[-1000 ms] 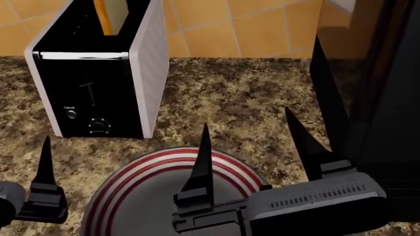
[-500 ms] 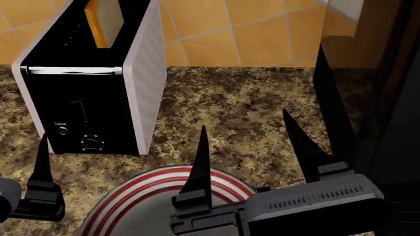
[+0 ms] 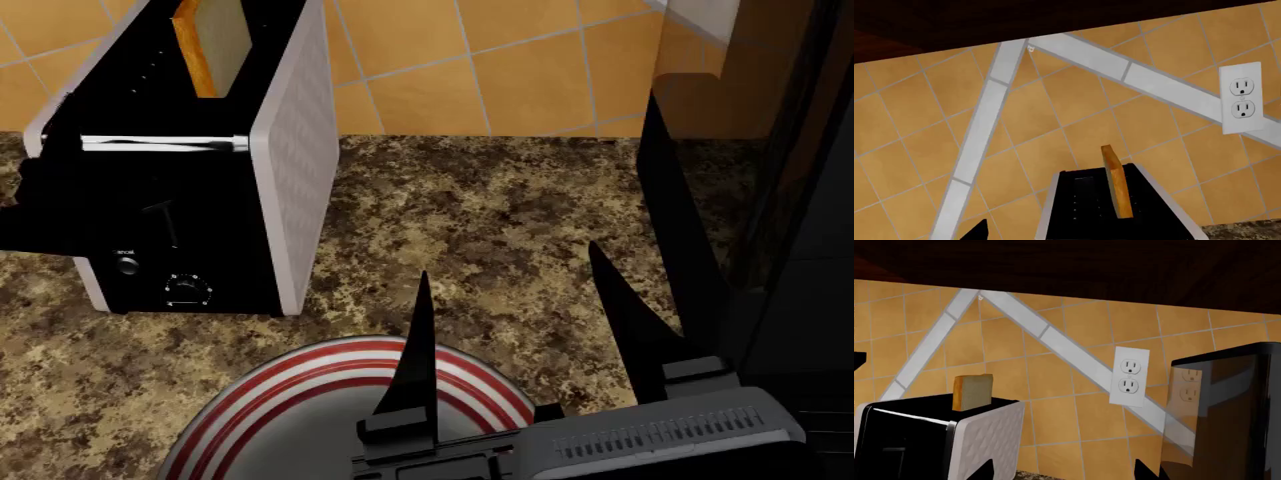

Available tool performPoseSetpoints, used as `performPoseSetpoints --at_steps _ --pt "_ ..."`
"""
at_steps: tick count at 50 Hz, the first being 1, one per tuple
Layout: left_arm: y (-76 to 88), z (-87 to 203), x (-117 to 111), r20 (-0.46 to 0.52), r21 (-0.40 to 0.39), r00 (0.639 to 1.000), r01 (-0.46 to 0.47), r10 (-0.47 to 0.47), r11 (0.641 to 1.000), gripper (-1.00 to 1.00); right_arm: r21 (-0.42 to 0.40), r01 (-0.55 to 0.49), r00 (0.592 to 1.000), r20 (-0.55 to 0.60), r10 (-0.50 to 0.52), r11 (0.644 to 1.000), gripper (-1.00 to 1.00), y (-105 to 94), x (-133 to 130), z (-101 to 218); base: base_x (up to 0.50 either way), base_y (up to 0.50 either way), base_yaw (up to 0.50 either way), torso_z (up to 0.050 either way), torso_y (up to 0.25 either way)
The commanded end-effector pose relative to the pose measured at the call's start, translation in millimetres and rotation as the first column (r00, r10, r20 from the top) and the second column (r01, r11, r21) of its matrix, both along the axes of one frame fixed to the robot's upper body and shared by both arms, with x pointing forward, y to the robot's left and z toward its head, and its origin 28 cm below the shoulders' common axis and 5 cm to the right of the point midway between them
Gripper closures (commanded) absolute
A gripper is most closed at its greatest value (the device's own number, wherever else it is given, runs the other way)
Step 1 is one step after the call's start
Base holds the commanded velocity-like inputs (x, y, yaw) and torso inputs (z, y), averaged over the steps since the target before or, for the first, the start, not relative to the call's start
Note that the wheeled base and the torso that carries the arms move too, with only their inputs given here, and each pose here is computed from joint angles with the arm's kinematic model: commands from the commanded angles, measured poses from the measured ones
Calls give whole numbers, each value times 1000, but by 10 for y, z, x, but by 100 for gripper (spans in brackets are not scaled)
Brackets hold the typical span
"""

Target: Place the toasted item on a plate.

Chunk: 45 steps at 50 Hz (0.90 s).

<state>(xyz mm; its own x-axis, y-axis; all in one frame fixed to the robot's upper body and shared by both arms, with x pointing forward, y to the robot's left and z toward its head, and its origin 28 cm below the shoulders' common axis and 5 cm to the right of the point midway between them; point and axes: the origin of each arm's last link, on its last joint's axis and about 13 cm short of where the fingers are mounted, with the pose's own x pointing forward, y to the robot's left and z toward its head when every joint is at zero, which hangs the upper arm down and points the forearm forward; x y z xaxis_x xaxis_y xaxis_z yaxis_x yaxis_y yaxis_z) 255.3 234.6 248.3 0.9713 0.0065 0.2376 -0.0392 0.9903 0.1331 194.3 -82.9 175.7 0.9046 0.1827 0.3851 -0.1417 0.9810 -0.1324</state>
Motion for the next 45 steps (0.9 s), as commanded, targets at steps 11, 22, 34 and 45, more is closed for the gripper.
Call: performPoseSetpoints --at_steps 11,22,34,45 --pt "1 753 557 -105 -80 990 87 -95 993 -100 -2 -17 1000 -11 17 1000 -100 36 -2 -48 0 0 0 0 0" --pt "-139 805 988 -183 -104 972 129 -146 986 -100 2 -14 1000 -10 14 1000 -100 30 1 -33 0 0 0 0 0" --pt "-256 750 1360 -254 -96 954 139 -159 986 -100 4 -16 1000 -14 16 1000 -100 27 -1 -48 0 0 0 0 0" --pt "-336 634 1577 -300 -92 941 135 -157 987 -100 1 -20 1000 -17 20 1000 -100 34 12 -66 0 0 0 0 0"
